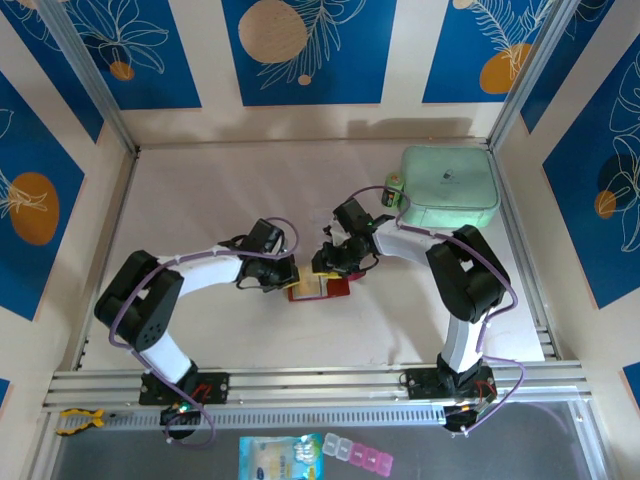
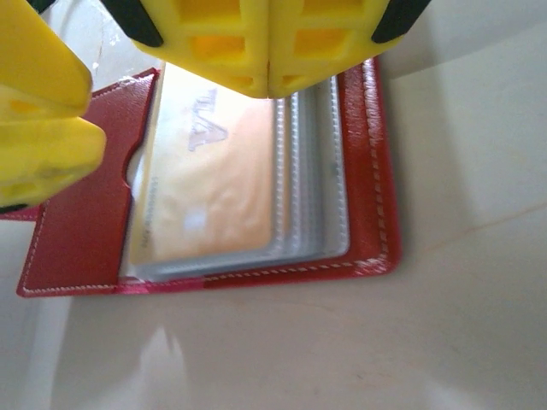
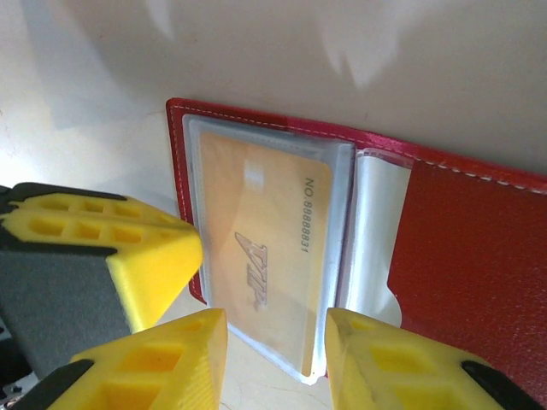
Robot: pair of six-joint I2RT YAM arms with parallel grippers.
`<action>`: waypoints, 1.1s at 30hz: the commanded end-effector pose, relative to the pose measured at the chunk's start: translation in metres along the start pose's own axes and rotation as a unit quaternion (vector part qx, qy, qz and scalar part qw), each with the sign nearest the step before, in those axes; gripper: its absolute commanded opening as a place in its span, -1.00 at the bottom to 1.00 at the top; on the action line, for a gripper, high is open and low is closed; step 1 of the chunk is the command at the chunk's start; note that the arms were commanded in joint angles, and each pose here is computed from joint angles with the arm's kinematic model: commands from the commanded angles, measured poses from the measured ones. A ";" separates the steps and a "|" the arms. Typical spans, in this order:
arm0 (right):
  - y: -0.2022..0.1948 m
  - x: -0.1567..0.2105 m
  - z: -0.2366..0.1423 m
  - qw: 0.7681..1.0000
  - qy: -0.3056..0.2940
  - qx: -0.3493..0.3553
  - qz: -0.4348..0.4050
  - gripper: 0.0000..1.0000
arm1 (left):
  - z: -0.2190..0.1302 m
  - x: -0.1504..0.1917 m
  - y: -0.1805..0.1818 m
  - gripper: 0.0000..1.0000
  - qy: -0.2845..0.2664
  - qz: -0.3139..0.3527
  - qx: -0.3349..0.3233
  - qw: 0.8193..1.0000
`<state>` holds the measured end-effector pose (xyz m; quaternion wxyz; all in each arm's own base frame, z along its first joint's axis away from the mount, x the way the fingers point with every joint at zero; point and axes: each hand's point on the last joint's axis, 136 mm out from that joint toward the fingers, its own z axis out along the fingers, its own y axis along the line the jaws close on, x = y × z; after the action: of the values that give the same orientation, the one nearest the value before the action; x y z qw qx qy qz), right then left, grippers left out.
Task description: Take the credit cards out of the card holder
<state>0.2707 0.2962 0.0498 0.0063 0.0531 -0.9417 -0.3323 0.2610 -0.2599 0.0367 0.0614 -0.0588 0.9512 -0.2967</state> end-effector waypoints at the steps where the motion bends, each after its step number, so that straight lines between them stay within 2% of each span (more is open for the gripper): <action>1: 0.007 0.005 -0.004 1.000 0.008 -0.022 0.003 -0.28 | 0.002 0.002 -0.007 -0.98 0.007 0.008 0.001 1.000; 9: 0.007 0.006 0.000 0.999 0.013 -0.029 0.003 -0.28 | 0.004 0.004 0.009 -0.99 0.006 0.011 -0.036 0.999; 28: 0.004 0.008 0.016 0.998 0.035 -0.046 0.004 -0.36 | -0.011 -0.004 0.000 -0.92 -0.018 0.019 -0.033 0.999; 33: 0.003 0.008 0.019 0.998 0.037 -0.045 0.005 -0.37 | -0.005 -0.002 0.007 -0.94 -0.009 0.018 -0.046 0.999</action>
<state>0.2693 0.3092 0.0448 0.0224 0.0635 -0.9278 -0.3669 0.2598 -0.2519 0.0330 0.0682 -0.0581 0.9607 -0.2628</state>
